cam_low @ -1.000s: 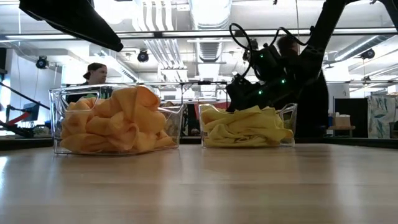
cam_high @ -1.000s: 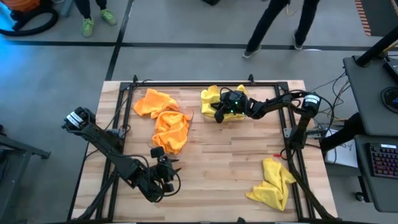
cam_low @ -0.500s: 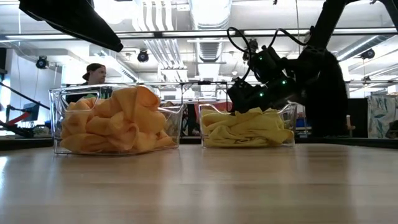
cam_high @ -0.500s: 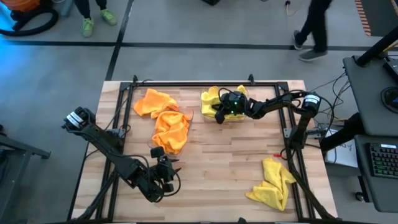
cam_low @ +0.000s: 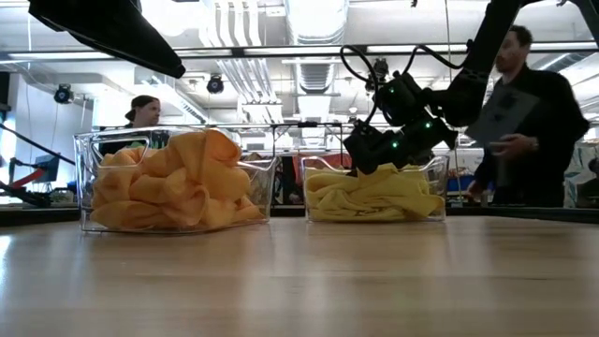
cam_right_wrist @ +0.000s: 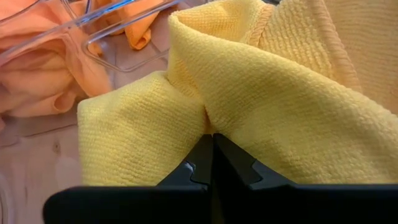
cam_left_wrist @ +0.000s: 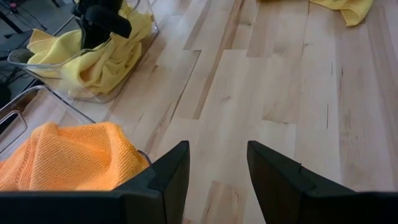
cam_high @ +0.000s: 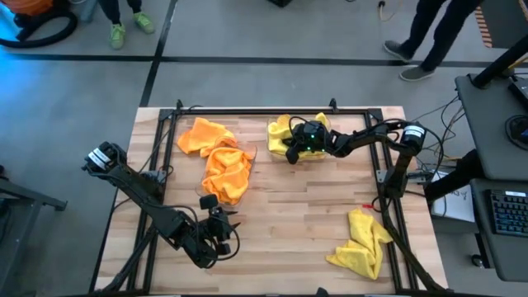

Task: Sort microfiber towel by color & place in baskets
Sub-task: Put the yellow microfiber towel into the right transparent bin

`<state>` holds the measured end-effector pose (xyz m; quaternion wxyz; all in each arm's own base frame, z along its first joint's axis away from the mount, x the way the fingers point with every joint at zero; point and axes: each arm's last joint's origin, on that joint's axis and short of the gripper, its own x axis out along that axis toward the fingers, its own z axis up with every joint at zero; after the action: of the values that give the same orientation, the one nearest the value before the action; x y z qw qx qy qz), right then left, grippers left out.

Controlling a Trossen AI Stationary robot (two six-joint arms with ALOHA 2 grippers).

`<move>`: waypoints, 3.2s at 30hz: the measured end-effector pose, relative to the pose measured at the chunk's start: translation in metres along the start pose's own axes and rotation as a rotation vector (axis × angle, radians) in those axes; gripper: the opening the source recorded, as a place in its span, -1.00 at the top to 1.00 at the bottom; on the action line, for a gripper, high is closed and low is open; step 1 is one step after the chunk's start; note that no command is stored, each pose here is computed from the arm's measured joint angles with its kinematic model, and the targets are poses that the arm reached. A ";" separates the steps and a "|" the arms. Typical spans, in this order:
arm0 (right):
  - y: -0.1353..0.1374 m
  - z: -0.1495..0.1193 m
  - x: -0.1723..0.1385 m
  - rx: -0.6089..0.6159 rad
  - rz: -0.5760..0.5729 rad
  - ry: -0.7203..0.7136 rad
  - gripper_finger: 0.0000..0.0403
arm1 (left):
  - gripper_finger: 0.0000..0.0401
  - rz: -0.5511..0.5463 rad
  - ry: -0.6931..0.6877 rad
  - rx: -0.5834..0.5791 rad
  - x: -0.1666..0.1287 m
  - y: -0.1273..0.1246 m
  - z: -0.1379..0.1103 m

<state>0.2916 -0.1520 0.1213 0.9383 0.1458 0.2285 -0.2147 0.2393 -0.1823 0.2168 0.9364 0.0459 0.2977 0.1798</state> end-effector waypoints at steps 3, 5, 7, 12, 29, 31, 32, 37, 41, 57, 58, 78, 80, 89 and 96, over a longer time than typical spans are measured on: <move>0.000 0.000 0.000 -0.002 -0.001 0.005 0.96 | 0.27 0.000 0.000 0.000 0.000 0.000 0.000; 0.000 0.000 0.000 -0.010 0.000 0.004 0.96 | 0.27 0.000 0.000 -0.001 0.000 0.000 0.000; 0.000 0.001 0.000 -0.010 0.000 0.001 0.96 | 0.27 0.000 0.000 -0.003 0.000 0.000 0.000; 0.002 0.008 -0.002 0.000 0.004 -0.020 0.95 | 0.27 -0.012 0.010 -0.003 0.000 0.000 0.000; 0.009 0.043 -0.047 -0.026 -0.062 -0.054 0.95 | 0.27 -0.012 0.010 -0.007 0.000 0.000 0.000; 0.009 0.046 -0.052 -0.048 -0.112 -0.069 0.95 | 0.27 -0.012 0.010 -0.007 0.000 0.000 0.000; 0.008 0.048 -0.054 -0.056 -0.137 -0.078 0.95 | 0.27 -0.012 0.010 -0.007 0.000 0.000 0.000; 0.006 0.048 -0.053 -0.070 -0.164 -0.079 0.95 | 0.27 -0.012 0.010 -0.007 0.000 0.000 0.000; 0.002 0.037 -0.043 -0.062 -0.187 -0.025 0.95 | 0.27 -0.012 0.010 -0.007 0.000 0.000 0.000; -0.005 0.005 -0.012 -0.048 -0.195 0.099 0.96 | 0.27 -0.011 0.010 -0.011 0.000 0.000 0.000; -0.005 0.006 -0.013 -0.053 -0.195 0.097 0.96 | 0.27 -0.011 0.010 -0.011 0.000 0.000 0.000; 0.010 0.056 -0.079 -0.044 -0.160 -0.049 0.96 | 0.27 -0.011 0.010 -0.011 0.000 0.000 0.000; 0.015 0.057 -0.089 -0.029 -0.133 -0.029 0.96 | 0.27 -0.011 0.010 -0.011 0.000 0.000 0.000; 0.056 0.047 -0.122 0.008 -0.003 0.098 0.96 | 0.27 -0.011 0.009 -0.011 0.000 0.000 0.000; 0.090 0.027 -0.121 0.032 0.076 0.216 0.96 | 0.27 -0.012 0.009 -0.020 0.000 0.000 0.000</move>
<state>0.2465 -0.0437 0.2195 0.9133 0.1914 0.3192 -0.1654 0.2394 -0.1826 0.2166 0.9365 0.0341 0.3004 0.1775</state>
